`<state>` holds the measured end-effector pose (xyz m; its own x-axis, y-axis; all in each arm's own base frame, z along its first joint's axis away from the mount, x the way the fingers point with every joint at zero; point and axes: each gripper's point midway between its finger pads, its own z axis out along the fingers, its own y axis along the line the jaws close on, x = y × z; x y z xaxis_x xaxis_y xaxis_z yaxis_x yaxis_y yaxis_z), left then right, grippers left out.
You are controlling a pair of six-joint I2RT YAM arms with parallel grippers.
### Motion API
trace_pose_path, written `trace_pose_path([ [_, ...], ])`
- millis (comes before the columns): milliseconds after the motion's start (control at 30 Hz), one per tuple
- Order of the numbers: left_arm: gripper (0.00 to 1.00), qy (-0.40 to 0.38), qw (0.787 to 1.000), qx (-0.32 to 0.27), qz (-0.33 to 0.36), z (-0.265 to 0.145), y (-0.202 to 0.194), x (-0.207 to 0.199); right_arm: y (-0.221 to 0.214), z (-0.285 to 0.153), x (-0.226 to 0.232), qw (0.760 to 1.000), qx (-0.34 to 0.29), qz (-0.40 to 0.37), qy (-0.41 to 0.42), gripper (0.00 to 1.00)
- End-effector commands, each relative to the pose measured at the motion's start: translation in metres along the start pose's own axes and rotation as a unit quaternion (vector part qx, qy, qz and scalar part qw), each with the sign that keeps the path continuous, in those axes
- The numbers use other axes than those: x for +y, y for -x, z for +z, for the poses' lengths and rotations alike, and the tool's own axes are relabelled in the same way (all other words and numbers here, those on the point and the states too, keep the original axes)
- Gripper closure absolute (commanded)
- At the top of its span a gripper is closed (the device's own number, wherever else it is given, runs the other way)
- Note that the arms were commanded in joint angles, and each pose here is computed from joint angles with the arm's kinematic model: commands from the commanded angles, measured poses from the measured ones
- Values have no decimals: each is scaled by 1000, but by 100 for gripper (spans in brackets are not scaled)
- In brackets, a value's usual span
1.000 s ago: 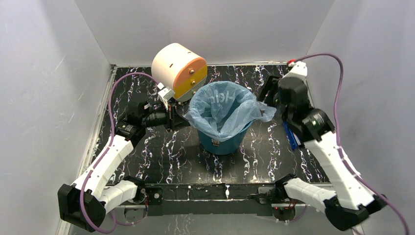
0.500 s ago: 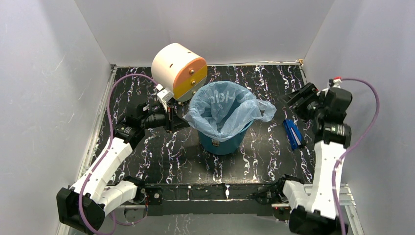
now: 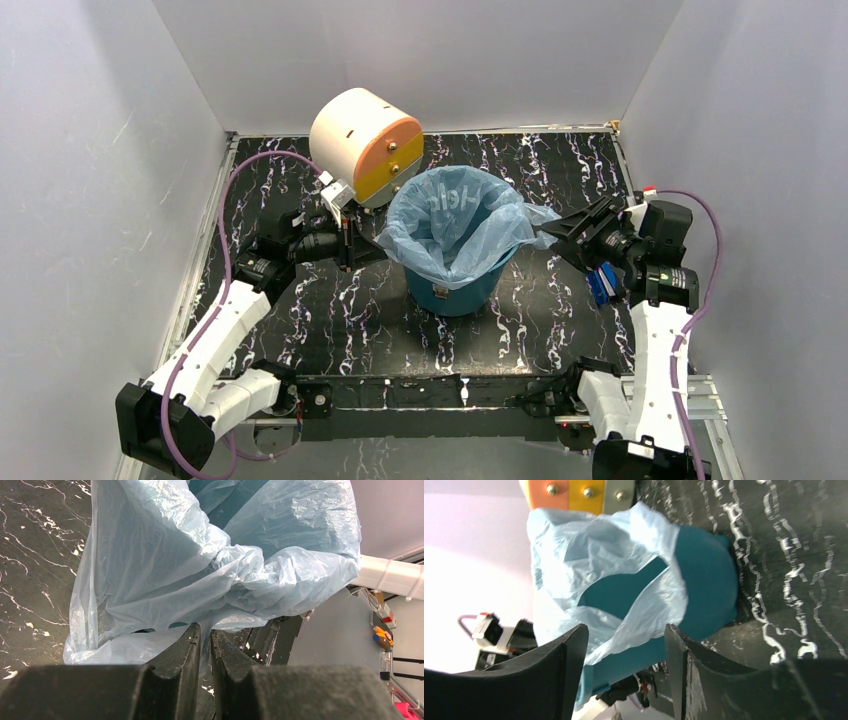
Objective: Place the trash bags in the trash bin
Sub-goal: Place the trash bag in the trash bin.
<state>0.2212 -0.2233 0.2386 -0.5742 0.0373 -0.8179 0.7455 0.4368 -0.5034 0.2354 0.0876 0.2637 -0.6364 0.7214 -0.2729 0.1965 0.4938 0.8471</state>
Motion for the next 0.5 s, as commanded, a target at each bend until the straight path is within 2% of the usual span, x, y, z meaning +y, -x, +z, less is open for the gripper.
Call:
trace_pose_path([
  [0, 87, -10, 1000, -4, 11, -1, 2, -6, -21, -6, 30, 996, 57, -5, 72, 34],
  [167, 87, -10, 1000, -4, 11, -2, 1, -6, -28, -9, 34, 995, 67, -17, 75, 34],
  [333, 87, -11, 1000, -5, 12, -2, 2, -6, -38, -4, 30, 991, 103, 23, 82, 34],
  [467, 87, -9, 1000, -5, 12, -2, 1, -6, -37, -5, 25, 994, 91, 23, 57, 35],
])
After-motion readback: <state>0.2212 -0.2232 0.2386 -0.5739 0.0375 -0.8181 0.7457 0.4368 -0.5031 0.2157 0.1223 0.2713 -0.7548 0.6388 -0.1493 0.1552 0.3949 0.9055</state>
